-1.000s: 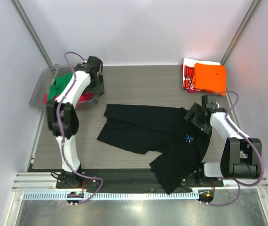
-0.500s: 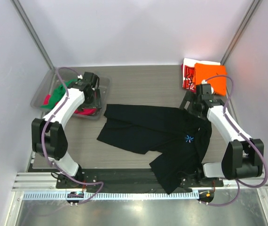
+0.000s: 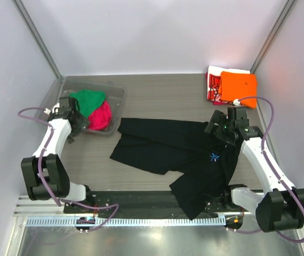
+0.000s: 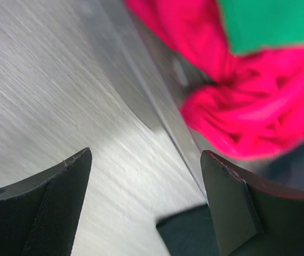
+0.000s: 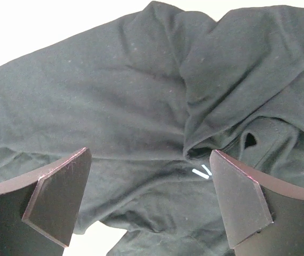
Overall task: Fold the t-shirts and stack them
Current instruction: Move the tshirt to the center of the board
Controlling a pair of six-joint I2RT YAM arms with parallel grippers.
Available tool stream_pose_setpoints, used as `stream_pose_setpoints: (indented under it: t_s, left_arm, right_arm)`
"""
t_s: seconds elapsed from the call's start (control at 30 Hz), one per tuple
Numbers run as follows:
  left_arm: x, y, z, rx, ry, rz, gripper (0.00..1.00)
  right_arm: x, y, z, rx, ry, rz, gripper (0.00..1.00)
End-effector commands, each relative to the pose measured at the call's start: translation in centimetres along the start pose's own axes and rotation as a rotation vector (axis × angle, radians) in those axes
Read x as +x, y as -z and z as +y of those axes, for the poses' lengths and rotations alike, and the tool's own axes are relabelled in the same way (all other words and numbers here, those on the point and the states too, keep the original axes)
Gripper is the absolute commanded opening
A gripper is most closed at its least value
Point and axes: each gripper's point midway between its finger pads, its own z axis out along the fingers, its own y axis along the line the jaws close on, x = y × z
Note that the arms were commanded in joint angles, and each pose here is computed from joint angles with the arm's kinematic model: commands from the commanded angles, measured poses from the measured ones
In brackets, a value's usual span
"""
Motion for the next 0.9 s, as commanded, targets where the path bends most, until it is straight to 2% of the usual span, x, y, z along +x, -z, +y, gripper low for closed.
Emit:
stream_pose_setpoints:
  t_s: [0.0,0.2,0.3,0.4,0.43,0.5,0.53,0.57,0.6,0.7,0.77,0.83,0.87]
  left_arm:
    - [-1.5,-2.0,-1.7,0.095,0.163,-0.04,0.84]
    - [-1.9,-6.0,-3.2,0.091,0.169,-0.004,0.83]
    - [-1.1,-7.5,-3.9,0.087,0.131,0.07,0.73]
    - [-0.8,-6.8,-4.0,0.096,0.06,0.107,0.28]
    - [-0.8,-6.7,-3.9,0.108,-0.008,0.107,0.19]
    - [-0.8,-5.5,-3.6,0.102,-0.102,0.149,0.18]
    - [-0.4,-5.6,-3.0,0.097,-0.22,0.183,0.18]
    - [0.4,-5.0,-1.8,0.054,-0.271,0.238,0.16]
    - [-0.5,-5.1,-0.5,-0.016,-0.316,0.209,0.15]
    - [-0.7,-5.4,3.1,-0.127,-0.329,0.219,0.23]
    - [-0.4,-5.8,4.6,-0.17,-0.302,0.247,0.35]
    - [-1.4,-5.6,5.5,-0.225,-0.262,0.234,0.61]
    - [-2.1,-5.5,5.3,-0.229,-0.259,0.225,0.65]
  right_arm:
    - [0.5,0.7,0.9,-0.048,-0.005,0.019,1.0]
    - [1.0,1.0,0.6,-0.05,0.007,0.024,1.0]
    - [1.3,1.1,0.3,-0.044,0.01,0.02,1.0]
    - [1.8,0.9,0.0,-0.038,0.011,0.034,1.0]
    - [2.0,0.7,0.0,-0.036,0.007,0.042,1.0]
    - [2.4,0.4,-0.1,-0.038,0.0,0.054,1.0]
    - [2.4,0.2,0.0,-0.046,-0.009,0.049,1.0]
    - [2.9,-0.1,0.1,-0.052,-0.014,0.065,1.0]
    - [3.0,-0.3,0.2,-0.061,-0.019,0.071,1.0]
    - [3.3,-0.9,0.6,-0.077,-0.018,0.091,1.0]
    - [3.2,-0.9,0.9,-0.086,-0.013,0.1,1.0]
    - [3.1,-0.8,1.2,-0.099,-0.011,0.105,1.0]
    - [3.1,-0.6,1.2,-0.104,-0.011,0.104,1.0]
